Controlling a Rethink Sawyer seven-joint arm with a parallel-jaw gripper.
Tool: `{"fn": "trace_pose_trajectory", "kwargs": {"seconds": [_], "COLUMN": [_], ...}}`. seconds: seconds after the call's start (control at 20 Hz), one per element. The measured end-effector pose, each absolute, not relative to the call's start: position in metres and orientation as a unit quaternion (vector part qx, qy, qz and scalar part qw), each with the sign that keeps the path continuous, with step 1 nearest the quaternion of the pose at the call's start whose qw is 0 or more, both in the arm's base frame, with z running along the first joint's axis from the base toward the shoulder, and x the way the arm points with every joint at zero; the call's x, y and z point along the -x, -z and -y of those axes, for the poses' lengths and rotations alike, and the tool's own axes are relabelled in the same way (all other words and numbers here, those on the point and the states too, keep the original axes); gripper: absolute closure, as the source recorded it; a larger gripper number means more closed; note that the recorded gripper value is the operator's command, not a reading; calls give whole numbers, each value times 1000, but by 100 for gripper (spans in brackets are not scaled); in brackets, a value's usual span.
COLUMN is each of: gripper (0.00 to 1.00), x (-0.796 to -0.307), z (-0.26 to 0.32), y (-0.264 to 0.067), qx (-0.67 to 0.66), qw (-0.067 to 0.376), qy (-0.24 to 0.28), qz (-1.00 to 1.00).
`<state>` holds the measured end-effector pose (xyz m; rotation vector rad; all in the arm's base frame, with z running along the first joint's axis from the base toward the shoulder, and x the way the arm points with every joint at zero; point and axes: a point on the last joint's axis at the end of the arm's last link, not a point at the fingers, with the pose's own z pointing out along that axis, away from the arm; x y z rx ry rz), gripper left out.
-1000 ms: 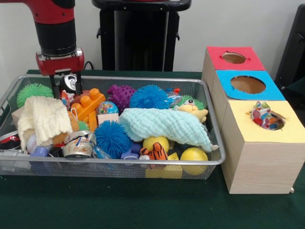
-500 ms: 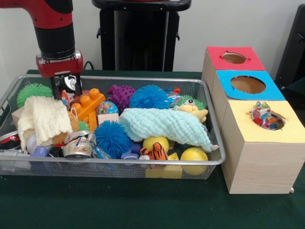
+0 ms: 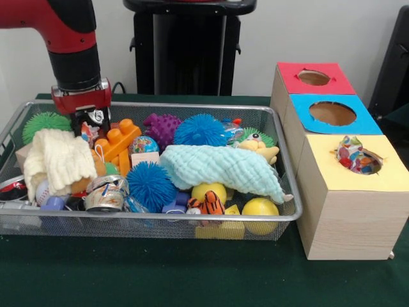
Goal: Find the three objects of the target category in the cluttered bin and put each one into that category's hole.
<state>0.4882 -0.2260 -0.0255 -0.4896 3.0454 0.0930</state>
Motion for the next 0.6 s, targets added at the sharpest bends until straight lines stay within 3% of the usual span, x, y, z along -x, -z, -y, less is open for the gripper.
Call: {"fn": "trace_pose_trajectory", "kwargs": {"seconds": [0.2,0.25,0.6], "gripper": [0,100,100], "x": [-499,-498,-486], "z": [228,226,221], "y": [30,37,51], "qx": [155,154,157], "qw": [58,64,58], "qy": [-26,-28,-36], "qz": [-986,-986,-985]}}
